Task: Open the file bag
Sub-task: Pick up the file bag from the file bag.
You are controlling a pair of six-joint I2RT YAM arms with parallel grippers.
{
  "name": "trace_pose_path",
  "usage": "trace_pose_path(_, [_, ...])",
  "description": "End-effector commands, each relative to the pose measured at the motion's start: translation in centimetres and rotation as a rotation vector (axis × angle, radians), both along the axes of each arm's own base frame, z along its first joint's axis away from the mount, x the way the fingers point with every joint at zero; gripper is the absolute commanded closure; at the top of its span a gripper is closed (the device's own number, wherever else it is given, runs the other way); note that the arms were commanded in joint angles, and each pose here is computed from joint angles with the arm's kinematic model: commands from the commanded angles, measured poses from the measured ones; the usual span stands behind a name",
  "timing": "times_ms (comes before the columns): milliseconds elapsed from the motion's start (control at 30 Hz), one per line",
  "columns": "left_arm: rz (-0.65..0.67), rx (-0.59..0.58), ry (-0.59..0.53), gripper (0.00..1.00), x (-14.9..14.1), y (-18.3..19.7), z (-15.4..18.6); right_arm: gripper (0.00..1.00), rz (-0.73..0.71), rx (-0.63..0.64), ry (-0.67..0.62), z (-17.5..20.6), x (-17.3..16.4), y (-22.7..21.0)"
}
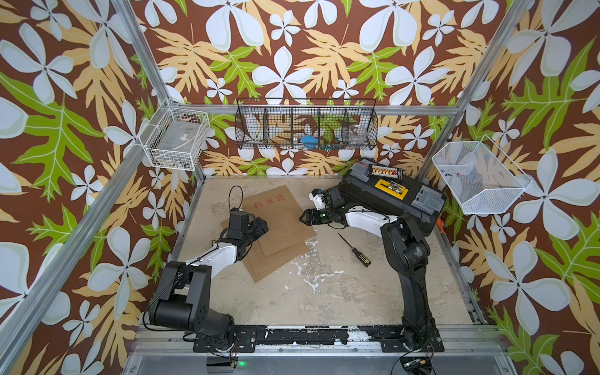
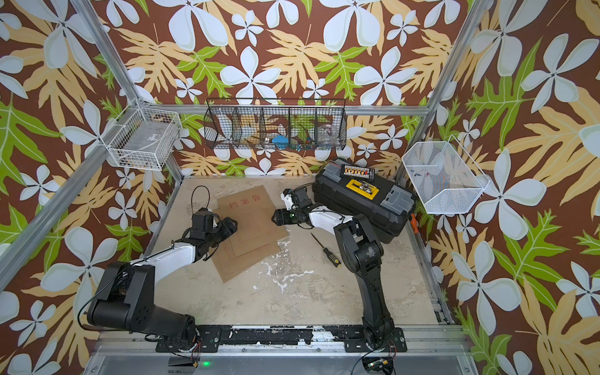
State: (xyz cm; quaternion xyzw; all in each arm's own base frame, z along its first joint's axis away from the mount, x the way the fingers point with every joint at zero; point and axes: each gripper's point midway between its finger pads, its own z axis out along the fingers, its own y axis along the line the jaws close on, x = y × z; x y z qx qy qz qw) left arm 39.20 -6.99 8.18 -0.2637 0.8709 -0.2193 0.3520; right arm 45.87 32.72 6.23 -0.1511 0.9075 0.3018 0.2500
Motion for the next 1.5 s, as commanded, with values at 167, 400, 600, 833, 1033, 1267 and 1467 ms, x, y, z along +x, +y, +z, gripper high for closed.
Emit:
trace_pose_path(167, [-0.038, -0.028, 0.025, 0.16, 0.9, -0.4, -0.9, 0.24, 0.033, 0.001, 0.072, -1.1, -0.7, -0.3])
trace_pose_path(400, [-0.008, -0.020, 0.079, 0.16, 0.9, 0.4, -2.3, 0.26, 0.040, -0.016, 0.107, -2.3, -0.8, -0.8])
trace_pose_path(600, [-0.013, -0.031, 0.099, 0.15, 1.0, 0.3, -3.0, 0.27, 0.056, -0.008, 0.135, -2.9, -1.4, -0.7])
trace_pose_path(833, [-0.033, -0.067, 0.116, 0.14, 1.0, -0.4, -3.8, 0.29, 0.076, 0.026, 0.186, -3.7, -2.8, -0.6])
trace_pose_path(1033, [-0.029, -0.098, 0.132, 0.09, 1.1, -0.2, -4.6, 0.30, 0.080, 0.030, 0.216, -4.3, -4.5, -1.3])
trace_pose_path(1267, [-0.065, -0.156, 0.091, 0.07, 1.4, -1.1, -3.6, 0.30, 0.089, 0.053, 0.238, -4.2, -6.6, -1.9])
trace_pose_path(1467, [-0.171, -0.273, -0.006, 0.08, 1.8, -3.4, -1.0, 0.30, 0.084, 0.063, 0.261, -4.7, -7.7, -2.5])
